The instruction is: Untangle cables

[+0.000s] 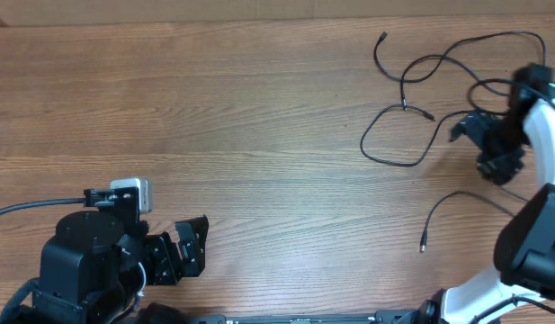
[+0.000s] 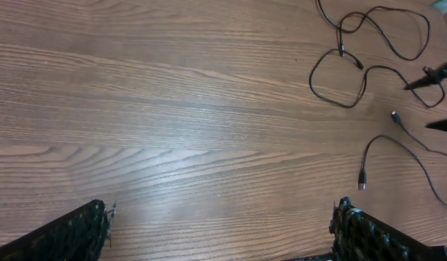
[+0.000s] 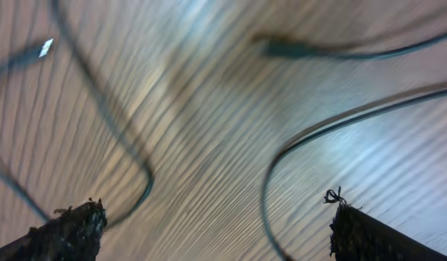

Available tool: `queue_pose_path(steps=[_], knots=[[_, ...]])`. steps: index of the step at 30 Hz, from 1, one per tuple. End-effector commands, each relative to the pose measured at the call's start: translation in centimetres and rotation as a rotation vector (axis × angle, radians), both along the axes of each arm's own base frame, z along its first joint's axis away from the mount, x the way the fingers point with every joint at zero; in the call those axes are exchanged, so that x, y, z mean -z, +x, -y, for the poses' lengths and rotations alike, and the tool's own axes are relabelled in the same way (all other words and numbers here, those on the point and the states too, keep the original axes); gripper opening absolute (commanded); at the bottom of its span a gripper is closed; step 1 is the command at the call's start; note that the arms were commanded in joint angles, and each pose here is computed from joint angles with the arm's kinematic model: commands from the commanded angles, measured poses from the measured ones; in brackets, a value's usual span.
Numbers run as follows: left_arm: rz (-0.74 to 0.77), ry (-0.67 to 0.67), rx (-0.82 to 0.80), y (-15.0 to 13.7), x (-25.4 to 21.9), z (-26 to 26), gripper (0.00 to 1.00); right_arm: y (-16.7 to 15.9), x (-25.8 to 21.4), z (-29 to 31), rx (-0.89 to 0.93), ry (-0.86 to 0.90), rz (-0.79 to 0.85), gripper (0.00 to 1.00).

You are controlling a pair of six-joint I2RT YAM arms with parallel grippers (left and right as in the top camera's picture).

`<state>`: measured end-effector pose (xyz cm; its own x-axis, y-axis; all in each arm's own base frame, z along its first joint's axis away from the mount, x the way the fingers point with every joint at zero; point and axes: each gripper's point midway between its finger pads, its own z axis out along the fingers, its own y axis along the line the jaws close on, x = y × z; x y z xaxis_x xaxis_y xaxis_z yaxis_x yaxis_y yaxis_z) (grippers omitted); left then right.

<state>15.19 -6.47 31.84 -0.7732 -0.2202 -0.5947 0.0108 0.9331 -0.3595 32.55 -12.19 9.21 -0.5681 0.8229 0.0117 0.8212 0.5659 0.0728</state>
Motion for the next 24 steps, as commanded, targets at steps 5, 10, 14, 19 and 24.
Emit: queue_pose_path(steps=[5, 10, 14, 19, 24], knots=[[0.007, 0.014, 0.003, 0.1, 0.0, -0.1, 0.99, -2.4, -0.2, 6.7, 0.282, -0.035, 0.005, 1.0], [0.007, 0.014, 0.003, 0.1, 0.0, -0.1, 0.99, -4.1, 0.1, 9.5, 0.366, -0.085, -0.02, 1.0], [0.007, 0.014, 0.003, 0.1, 0.0, -0.1, 1.0, -4.5, 0.4, 10.4, 0.389, -0.094, -0.026, 1.0], [0.007, 0.014, 0.003, 0.1, 0.0, -0.1, 0.99, -4.5, 0.7, 11.3, 0.392, -0.141, -0.036, 1.0], [0.007, 0.014, 0.003, 0.1, 0.0, -0.1, 1.0, -4.3, 1.9, 11.6, 0.392, -0.147, -0.038, 0.99]])
